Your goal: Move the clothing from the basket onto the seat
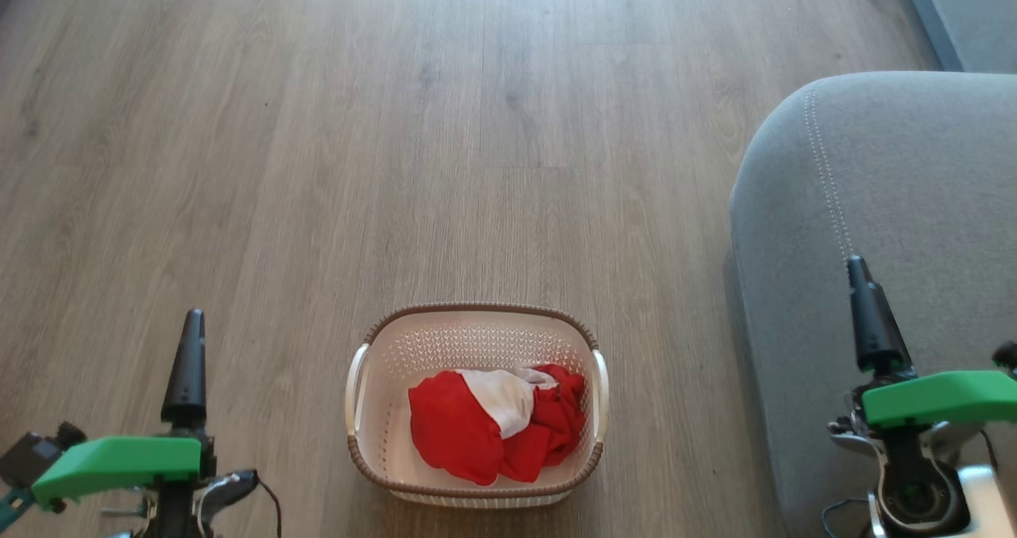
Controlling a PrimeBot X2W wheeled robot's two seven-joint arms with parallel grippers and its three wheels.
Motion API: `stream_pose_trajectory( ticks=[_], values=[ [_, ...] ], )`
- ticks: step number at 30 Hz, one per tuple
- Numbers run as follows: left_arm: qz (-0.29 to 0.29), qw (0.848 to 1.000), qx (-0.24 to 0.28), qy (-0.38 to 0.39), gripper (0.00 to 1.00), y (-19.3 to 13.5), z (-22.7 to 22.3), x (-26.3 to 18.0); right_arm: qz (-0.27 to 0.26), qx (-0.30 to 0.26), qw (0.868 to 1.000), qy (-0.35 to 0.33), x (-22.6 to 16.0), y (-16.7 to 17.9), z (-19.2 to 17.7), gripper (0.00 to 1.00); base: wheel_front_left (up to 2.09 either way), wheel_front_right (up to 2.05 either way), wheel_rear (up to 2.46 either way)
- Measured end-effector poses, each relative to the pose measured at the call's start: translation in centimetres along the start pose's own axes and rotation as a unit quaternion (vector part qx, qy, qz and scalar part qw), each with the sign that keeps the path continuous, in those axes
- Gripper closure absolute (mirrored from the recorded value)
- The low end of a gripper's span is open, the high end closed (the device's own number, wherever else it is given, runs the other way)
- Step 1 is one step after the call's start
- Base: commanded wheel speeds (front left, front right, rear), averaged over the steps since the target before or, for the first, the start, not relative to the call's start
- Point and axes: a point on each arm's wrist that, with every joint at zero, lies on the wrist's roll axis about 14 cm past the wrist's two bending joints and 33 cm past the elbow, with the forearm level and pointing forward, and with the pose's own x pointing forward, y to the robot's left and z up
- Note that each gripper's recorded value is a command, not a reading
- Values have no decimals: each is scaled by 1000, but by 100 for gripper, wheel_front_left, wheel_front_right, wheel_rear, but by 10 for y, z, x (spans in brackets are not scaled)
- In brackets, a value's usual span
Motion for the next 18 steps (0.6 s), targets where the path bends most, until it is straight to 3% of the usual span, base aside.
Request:
stream_pose_trajectory(
  ticks=[8,18],
  values=[
    [-32,997,58,-37,0,-21,22,0,43,-93,995,10,6,27,-10,0,0,0,0],
    [-60,979,188,-46,0,-60,14,2,97,-182,978,2,13,59,-15,0,0,0,0]
  ],
)
